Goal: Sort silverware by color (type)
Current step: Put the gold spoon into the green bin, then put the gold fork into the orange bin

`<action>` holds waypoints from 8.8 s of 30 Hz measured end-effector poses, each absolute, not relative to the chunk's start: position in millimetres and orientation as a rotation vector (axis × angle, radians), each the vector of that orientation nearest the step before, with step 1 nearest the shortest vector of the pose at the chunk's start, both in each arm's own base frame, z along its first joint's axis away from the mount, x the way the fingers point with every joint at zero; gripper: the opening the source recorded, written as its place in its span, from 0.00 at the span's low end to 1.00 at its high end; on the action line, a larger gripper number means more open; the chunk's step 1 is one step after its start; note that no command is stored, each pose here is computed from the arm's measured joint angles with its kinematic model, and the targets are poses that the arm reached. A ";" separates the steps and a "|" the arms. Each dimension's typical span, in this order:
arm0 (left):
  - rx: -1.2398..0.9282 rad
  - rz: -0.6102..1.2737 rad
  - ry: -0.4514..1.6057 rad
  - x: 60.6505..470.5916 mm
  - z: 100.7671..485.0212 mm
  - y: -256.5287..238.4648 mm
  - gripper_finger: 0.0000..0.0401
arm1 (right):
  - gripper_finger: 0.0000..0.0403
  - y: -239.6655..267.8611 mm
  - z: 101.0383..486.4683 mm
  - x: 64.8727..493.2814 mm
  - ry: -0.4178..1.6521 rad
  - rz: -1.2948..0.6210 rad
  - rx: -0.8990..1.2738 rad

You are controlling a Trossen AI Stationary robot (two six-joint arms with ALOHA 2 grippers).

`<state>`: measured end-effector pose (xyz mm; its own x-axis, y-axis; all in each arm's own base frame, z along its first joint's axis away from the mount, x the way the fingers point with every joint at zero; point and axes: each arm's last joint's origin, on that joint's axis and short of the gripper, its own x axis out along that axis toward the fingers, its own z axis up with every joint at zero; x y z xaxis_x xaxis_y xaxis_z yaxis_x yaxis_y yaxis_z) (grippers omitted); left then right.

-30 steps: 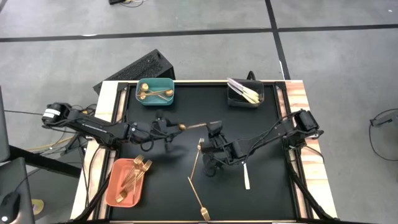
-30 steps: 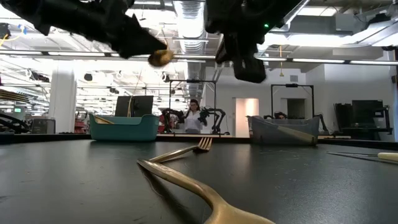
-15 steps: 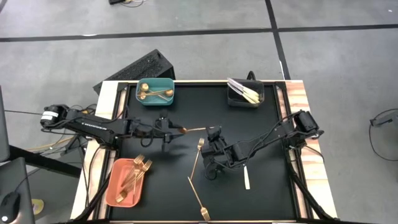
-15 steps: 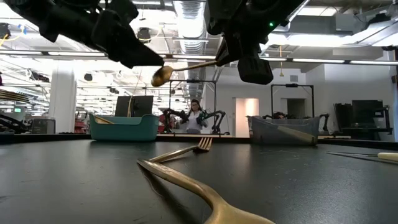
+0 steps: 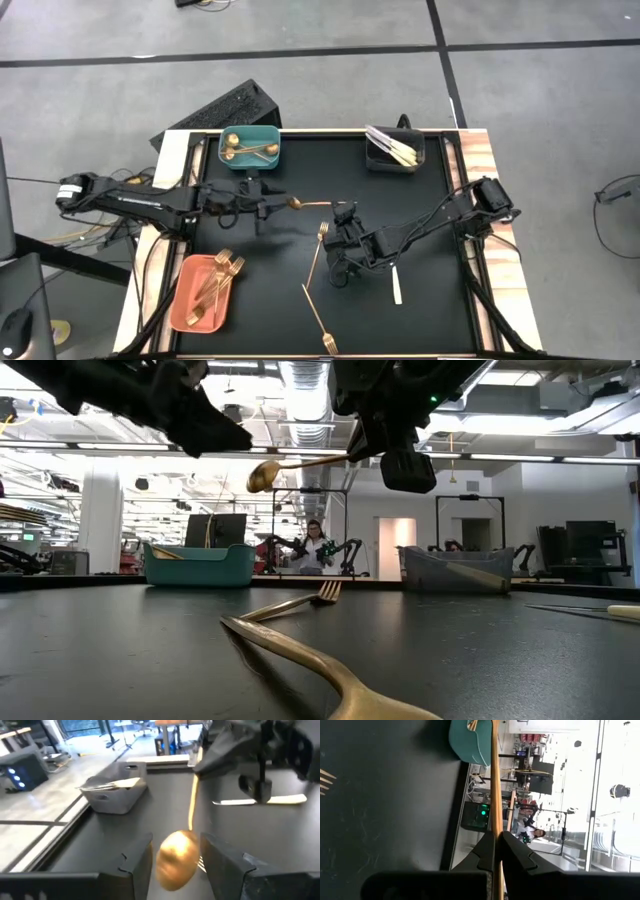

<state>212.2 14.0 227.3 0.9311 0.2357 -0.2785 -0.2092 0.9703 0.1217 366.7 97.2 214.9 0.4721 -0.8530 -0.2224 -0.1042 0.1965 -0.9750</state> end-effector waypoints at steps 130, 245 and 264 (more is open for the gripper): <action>0.085 0.447 0.829 197.4 279.1 62.2 0.33 | 0.19 35.2 177.3 401.1 0.869 0.344 -0.444; -0.106 0.639 0.744 229.6 191.3 -71.8 0.03 | 0.30 28.9 204.5 407.4 0.745 -0.363 -0.278; -0.319 0.471 0.222 113.8 208.8 -155.3 0.03 | 0.38 26.7 240.6 410.1 0.502 -0.188 -0.006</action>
